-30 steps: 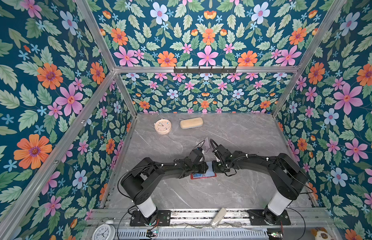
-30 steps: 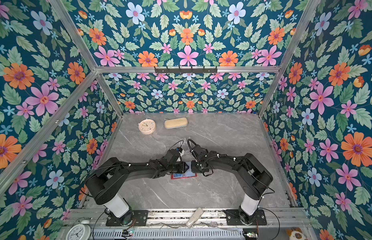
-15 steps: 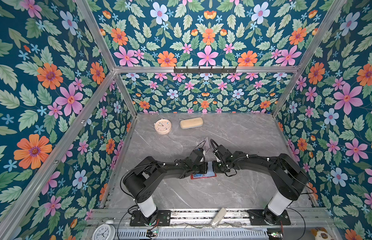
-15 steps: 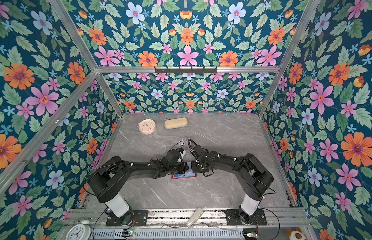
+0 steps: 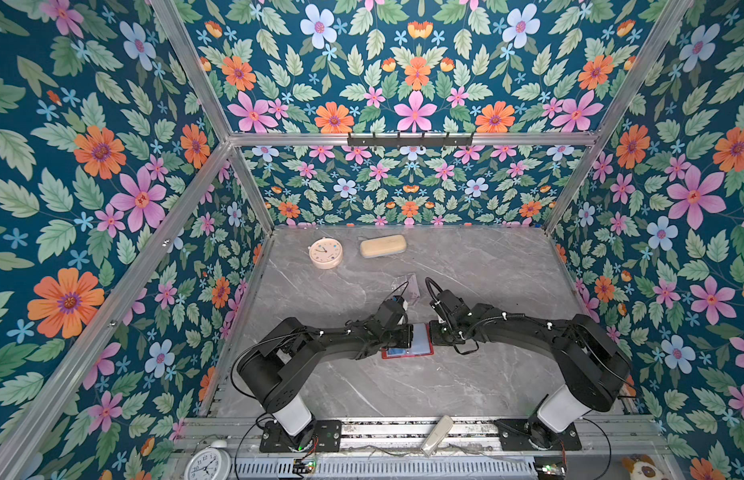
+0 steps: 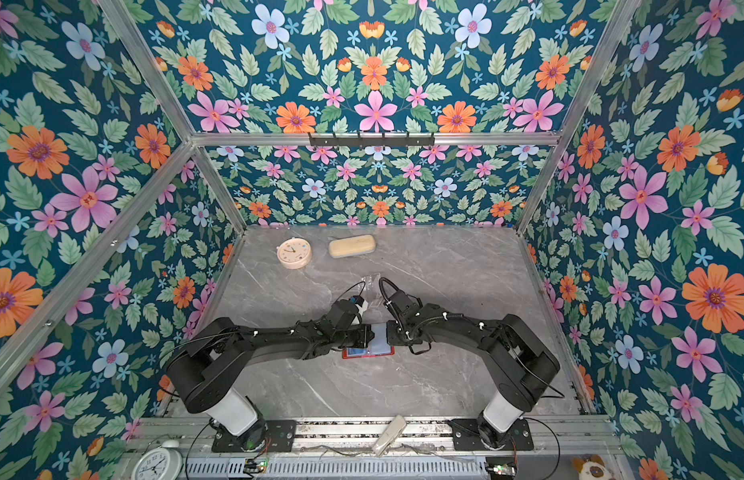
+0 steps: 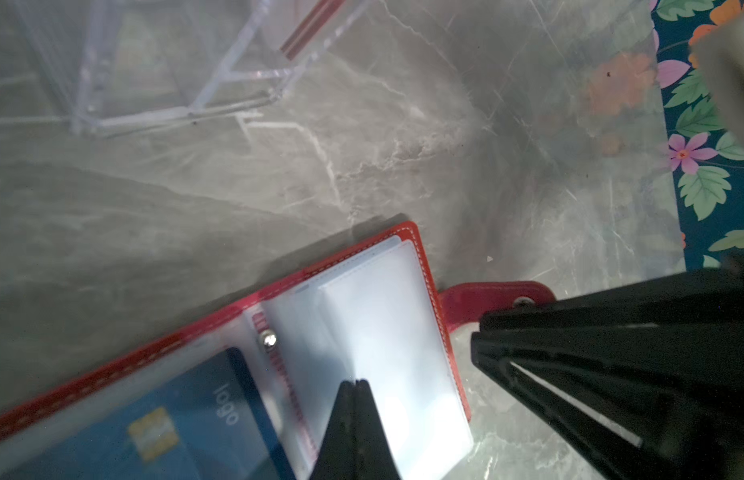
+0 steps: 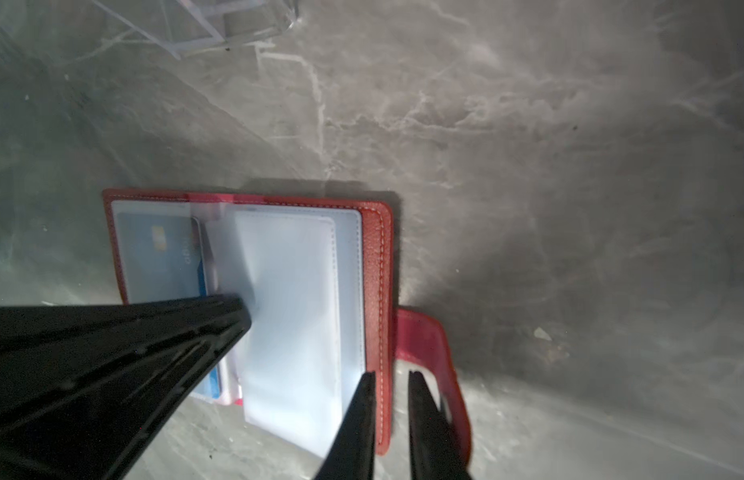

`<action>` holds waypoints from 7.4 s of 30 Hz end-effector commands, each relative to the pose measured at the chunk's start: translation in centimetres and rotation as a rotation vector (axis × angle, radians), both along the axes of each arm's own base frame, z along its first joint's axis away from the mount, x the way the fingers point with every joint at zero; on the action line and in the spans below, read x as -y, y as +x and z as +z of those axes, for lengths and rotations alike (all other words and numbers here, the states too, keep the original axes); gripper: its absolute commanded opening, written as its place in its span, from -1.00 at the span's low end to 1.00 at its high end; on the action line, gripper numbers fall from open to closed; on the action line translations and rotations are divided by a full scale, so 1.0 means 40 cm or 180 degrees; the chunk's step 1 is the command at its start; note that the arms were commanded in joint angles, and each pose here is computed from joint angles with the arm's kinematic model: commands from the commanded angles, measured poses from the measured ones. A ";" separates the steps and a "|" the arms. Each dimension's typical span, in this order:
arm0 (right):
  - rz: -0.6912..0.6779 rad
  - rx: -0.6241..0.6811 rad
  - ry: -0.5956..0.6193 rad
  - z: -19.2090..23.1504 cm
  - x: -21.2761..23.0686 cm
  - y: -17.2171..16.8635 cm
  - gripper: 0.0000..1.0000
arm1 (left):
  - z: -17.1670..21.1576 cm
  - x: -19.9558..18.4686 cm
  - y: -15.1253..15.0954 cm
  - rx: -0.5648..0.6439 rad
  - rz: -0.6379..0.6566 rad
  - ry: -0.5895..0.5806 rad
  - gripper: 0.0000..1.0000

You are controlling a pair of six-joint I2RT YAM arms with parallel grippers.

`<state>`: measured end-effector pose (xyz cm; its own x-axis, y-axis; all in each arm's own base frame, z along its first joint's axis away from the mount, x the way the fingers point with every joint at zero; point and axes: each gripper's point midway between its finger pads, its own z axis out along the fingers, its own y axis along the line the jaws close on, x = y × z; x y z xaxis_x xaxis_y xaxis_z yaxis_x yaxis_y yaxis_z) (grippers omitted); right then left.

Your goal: Put the credit cards into the card holder

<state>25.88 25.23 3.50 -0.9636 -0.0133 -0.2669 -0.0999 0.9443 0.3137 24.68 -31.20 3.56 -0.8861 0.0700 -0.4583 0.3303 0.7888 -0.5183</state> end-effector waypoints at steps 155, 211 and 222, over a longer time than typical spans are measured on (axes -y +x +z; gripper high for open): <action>0.0511 0.0370 -0.0035 0.186 -0.060 0.241 -0.02 | 0.153 -0.131 0.304 0.0526 0.0432 -0.0004 0.00; 0.0602 -0.0177 -0.0616 0.064 -0.078 0.432 -0.15 | -0.019 -0.135 0.402 -0.0237 0.0853 0.0165 -0.30; 0.0621 -0.0101 -0.0863 0.095 -0.076 0.431 -0.18 | -0.025 -0.140 0.398 -0.0248 0.0872 0.0193 -0.30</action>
